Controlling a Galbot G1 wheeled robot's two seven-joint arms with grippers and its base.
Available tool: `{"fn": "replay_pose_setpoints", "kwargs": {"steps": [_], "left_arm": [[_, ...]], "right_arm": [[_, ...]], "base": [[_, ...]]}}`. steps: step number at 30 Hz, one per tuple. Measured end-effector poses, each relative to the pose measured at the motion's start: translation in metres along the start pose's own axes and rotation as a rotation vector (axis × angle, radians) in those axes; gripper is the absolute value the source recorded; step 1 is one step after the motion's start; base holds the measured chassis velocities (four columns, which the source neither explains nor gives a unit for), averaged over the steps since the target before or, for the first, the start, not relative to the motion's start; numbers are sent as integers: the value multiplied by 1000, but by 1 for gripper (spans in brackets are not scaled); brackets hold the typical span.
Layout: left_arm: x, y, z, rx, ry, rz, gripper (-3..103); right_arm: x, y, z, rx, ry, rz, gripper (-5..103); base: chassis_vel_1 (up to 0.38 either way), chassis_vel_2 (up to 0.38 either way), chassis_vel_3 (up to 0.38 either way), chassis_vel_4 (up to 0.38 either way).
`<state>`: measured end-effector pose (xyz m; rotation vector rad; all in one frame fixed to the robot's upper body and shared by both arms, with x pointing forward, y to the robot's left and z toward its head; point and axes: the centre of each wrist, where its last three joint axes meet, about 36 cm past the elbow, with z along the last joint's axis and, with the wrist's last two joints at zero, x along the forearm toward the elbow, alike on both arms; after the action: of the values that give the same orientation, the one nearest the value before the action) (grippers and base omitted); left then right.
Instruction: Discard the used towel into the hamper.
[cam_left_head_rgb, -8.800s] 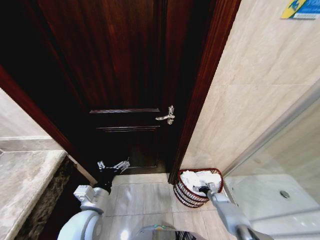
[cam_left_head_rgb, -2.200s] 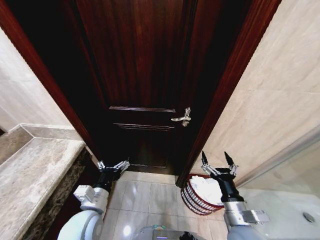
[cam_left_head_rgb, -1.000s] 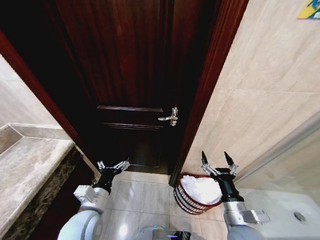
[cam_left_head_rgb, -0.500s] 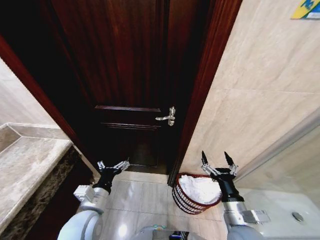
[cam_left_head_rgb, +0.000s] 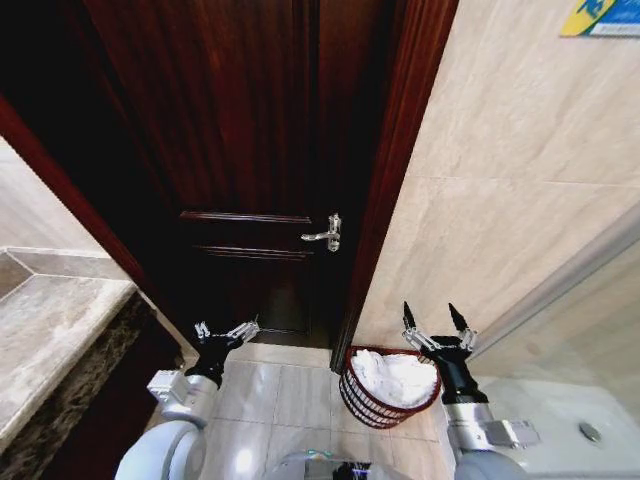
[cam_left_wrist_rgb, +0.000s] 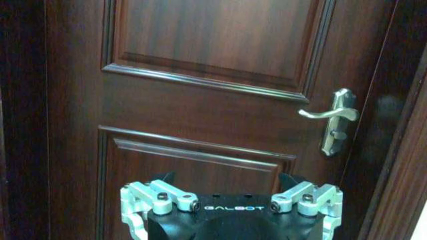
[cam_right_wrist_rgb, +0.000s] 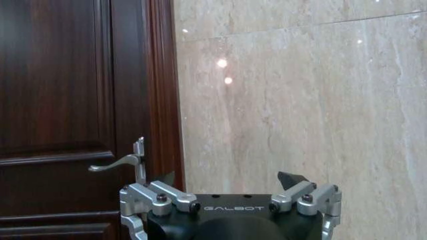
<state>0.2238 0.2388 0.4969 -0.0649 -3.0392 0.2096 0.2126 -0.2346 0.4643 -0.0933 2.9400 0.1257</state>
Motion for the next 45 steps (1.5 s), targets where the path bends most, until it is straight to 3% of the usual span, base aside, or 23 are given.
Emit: {"fn": "replay_pose_setpoints", "kwargs": {"steps": [45], "left_arm": [[0, 0, 0, 0, 0, 0, 100]], "right_arm": [[0, 0, 0, 0, 0, 0, 100]], "base": [[76, -78, -77, 76]]}}
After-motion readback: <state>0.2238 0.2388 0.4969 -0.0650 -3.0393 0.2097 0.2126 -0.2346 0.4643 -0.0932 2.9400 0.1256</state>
